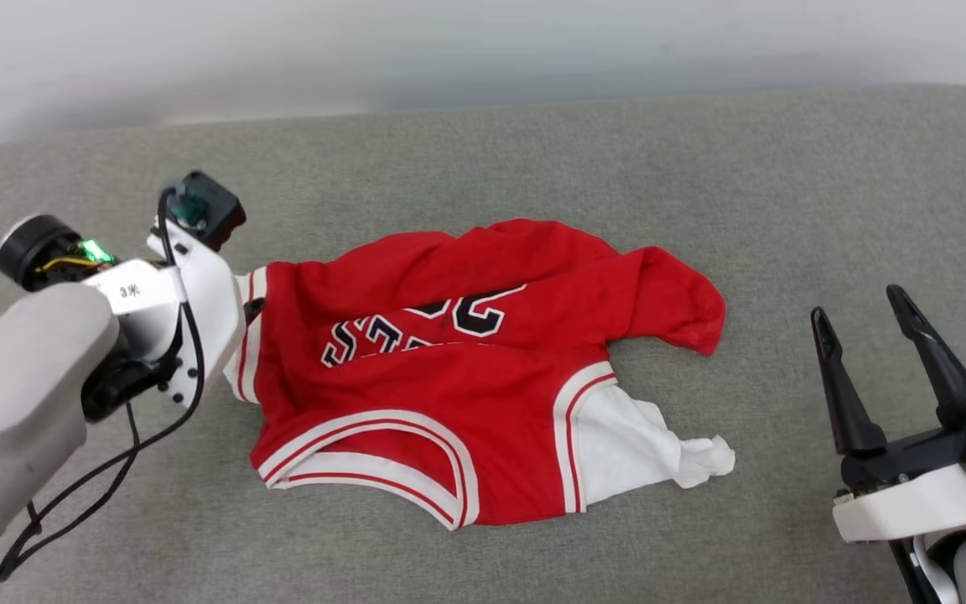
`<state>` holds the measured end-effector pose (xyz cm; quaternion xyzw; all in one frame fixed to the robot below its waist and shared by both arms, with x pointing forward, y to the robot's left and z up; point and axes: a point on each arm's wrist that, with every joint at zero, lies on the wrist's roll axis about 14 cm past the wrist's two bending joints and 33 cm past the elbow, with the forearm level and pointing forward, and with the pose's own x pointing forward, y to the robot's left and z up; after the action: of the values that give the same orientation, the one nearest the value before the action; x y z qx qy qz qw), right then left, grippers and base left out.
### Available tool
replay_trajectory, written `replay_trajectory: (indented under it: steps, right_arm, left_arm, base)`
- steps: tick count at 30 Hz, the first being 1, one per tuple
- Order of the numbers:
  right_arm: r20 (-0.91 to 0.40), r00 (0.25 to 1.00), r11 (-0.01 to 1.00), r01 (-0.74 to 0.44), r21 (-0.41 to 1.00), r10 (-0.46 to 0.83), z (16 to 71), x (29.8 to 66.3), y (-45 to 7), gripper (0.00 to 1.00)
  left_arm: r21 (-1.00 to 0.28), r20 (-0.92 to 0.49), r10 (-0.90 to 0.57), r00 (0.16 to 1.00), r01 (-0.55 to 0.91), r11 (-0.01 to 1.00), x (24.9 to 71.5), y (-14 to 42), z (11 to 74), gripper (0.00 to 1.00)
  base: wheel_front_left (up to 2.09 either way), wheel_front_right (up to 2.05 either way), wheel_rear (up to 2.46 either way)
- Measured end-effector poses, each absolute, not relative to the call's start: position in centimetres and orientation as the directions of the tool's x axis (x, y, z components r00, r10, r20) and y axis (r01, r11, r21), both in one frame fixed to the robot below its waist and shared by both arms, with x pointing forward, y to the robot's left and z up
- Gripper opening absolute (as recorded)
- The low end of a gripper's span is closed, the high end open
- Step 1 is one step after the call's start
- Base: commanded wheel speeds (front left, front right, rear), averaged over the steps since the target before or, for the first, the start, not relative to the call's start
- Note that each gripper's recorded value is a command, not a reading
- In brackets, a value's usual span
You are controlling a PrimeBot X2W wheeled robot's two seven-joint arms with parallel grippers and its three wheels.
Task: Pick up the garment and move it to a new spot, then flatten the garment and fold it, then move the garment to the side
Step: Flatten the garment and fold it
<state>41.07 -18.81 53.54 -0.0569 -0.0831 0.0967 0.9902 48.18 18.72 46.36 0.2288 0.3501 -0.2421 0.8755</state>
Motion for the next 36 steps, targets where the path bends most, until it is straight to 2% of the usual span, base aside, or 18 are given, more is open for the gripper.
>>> replay_trajectory:
  steps: [2,5,8,11,18,22,28,29,30,31,36]
  right_arm:
    - [0.158,0.965,0.974,-0.190,-0.126,0.209,53.7,40.9,-18.5,1.00]
    - [0.172,0.960,0.972,-0.200,-0.125,0.220,54.2,40.9,-18.0,1.00]
    - [0.175,0.959,0.971,-0.203,-0.125,0.223,54.3,40.9,-17.9,1.00]
    - [0.173,0.959,0.971,-0.205,-0.125,0.225,54.2,40.9,-17.9,1.00]
    - [0.162,0.963,0.972,-0.198,-0.131,0.218,53.7,41.3,-18.2,1.00]
    - [0.150,0.967,0.973,-0.189,-0.133,0.208,53.3,41.6,-18.6,1.00]
    - [0.130,0.973,0.975,-0.175,-0.137,0.193,52.6,41.9,-19.2,1.00]
    - [0.130,0.973,0.975,-0.172,-0.138,0.190,52.6,41.9,-19.3,1.00]
    - [0.131,0.973,0.976,-0.170,-0.138,0.188,52.7,41.9,-19.4,1.00]
    - [0.131,0.974,0.976,-0.167,-0.139,0.186,52.7,41.9,-19.5,1.00]
    - [0.146,0.973,0.977,-0.159,-0.141,0.180,53.3,41.7,-19.7,1.00]
  left_arm:
    - [0.233,-0.708,-0.278,0.650,0.586,0.776,48.1,18.5,47.9,1.00]
    - [0.202,-0.721,-0.306,0.622,0.611,0.766,47.0,17.6,49.1,1.00]
    - [0.161,-0.765,-0.328,0.554,0.658,0.736,45.4,16.5,48.7,1.00]
    - [0.089,-0.825,-0.348,0.445,0.710,0.698,43.1,15.2,47.0,1.00]
    - [-0.012,-0.925,-0.294,0.242,0.753,0.658,39.3,15.2,42.0,1.00]
    - [-0.042,-0.951,-0.257,0.172,0.753,0.657,38.4,15.8,39.3,1.00]
    - [-0.051,-0.973,-0.203,0.112,0.750,0.659,38.2,16.5,36.6,1.00]
    - [-0.054,-0.975,-0.198,0.104,0.752,0.658,38.2,16.5,36.4,0.65]
    - [-0.055,-0.974,-0.201,0.103,0.754,0.654,38.1,16.3,36.4,0.18]
    - [-0.058,-0.972,-0.208,0.106,0.754,0.655,38.1,16.2,36.4,0.00]
    - [-0.050,-0.944,-0.278,0.177,0.756,0.652,38.6,15.1,38.1,0.00]
  base:
    - [0.00,0.00,0.00]
    - [0.00,0.00,0.00]
    - [0.00,0.00,0.00]
    - [0.00,0.00,0.00]
    - [0.00,0.00,0.00]
    - [0.00,0.00,0.00]
    - [0.00,0.00,0.00]
    - [0.00,0.00,0.00]
    - [0.00,0.00,0.00]
    - [0.00,0.00,0.00]
    - [0.00,0.00,0.00]
